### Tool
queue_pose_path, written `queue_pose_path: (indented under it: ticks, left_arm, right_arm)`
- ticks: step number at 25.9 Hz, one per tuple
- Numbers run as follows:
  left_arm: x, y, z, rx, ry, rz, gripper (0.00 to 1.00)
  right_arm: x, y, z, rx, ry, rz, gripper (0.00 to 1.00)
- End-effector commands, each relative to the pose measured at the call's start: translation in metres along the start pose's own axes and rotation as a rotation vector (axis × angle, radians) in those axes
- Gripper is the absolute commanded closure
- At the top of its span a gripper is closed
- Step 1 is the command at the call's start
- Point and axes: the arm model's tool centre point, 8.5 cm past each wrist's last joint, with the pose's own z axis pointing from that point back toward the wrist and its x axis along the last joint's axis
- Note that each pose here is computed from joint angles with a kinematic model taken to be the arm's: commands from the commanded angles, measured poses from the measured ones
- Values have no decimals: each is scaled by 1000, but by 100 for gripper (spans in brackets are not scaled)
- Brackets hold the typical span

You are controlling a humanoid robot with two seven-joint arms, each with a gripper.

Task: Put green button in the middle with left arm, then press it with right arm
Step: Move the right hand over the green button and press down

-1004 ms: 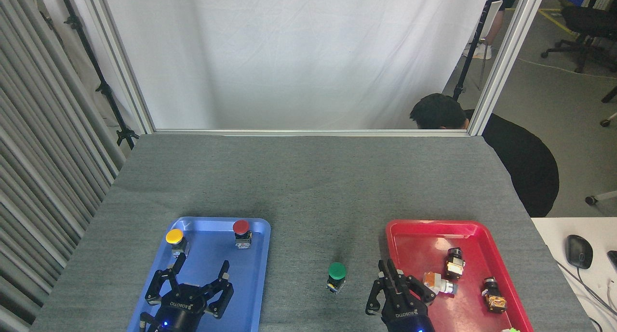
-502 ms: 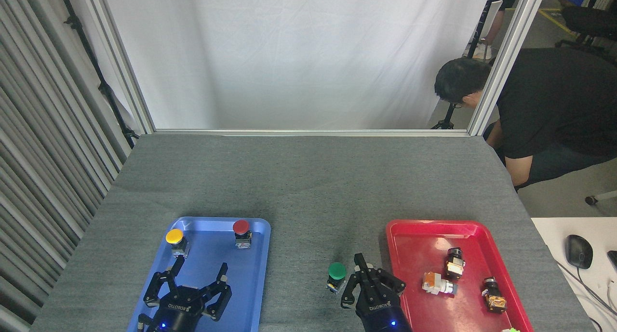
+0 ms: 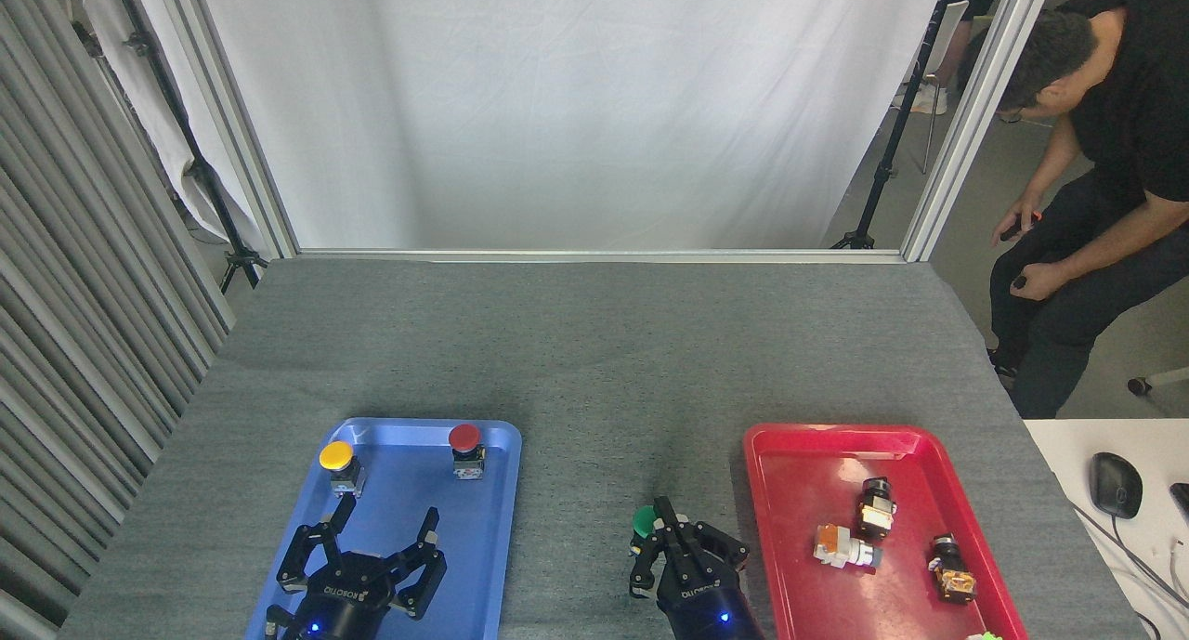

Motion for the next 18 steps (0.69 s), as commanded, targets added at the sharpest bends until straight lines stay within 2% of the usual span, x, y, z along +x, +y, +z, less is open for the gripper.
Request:
queue_pose_path:
  ticks: [1,14,18]
  left_arm:
    - [0,0,0,0,-1,0,1]
    - [0,0,0,0,-1,0,1]
    - [0,0,0,0,-1,0,1]
  right_arm:
    - [5,12,-1,35,-8,-1,100]
    - [3,20,0,58,0,-2,100]
    - [3,6,-2,-1,13,3,100]
